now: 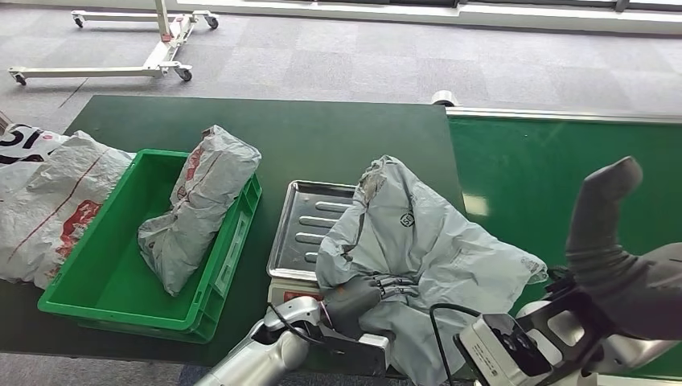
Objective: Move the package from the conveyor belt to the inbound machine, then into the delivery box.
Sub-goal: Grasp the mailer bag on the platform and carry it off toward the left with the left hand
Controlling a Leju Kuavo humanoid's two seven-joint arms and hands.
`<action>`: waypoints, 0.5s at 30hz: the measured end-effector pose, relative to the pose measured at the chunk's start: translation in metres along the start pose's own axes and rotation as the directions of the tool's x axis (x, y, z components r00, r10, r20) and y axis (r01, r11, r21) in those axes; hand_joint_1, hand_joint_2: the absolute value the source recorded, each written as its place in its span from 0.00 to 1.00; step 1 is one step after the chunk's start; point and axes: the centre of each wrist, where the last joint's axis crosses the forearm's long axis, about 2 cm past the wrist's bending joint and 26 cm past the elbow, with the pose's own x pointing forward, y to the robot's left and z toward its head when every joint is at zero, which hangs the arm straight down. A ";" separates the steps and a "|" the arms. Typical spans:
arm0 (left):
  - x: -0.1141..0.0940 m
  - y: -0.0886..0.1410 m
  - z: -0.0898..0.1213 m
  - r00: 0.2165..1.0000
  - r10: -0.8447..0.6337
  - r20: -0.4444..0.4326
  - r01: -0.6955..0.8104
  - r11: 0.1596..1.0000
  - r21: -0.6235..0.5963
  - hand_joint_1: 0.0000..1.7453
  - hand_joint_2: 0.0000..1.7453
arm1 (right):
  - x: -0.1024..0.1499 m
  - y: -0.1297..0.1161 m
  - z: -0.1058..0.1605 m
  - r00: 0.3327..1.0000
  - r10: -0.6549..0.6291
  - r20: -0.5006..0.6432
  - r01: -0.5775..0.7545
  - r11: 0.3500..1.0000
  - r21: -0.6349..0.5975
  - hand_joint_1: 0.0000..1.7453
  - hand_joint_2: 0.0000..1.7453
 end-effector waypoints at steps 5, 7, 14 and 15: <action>-0.003 0.005 -0.002 1.000 0.000 -0.006 0.000 0.999 0.035 1.00 1.00 | 0.000 0.002 0.002 1.000 -0.008 -0.007 0.008 1.000 0.005 0.00 1.00; -0.004 0.007 -0.003 1.000 0.001 -0.011 0.000 0.999 0.049 1.00 1.00 | 0.001 0.003 0.003 1.000 -0.013 -0.010 0.013 1.000 0.010 0.00 1.00; -0.005 0.012 -0.004 1.000 -0.004 -0.015 0.005 0.998 0.063 1.00 1.00 | 0.001 0.006 0.006 1.000 -0.021 -0.015 0.021 0.999 0.024 0.00 1.00; -0.005 0.012 -0.004 1.000 -0.004 -0.015 0.005 0.998 0.063 1.00 1.00 | 0.001 0.006 0.006 1.000 -0.021 -0.015 0.022 0.999 0.025 0.00 1.00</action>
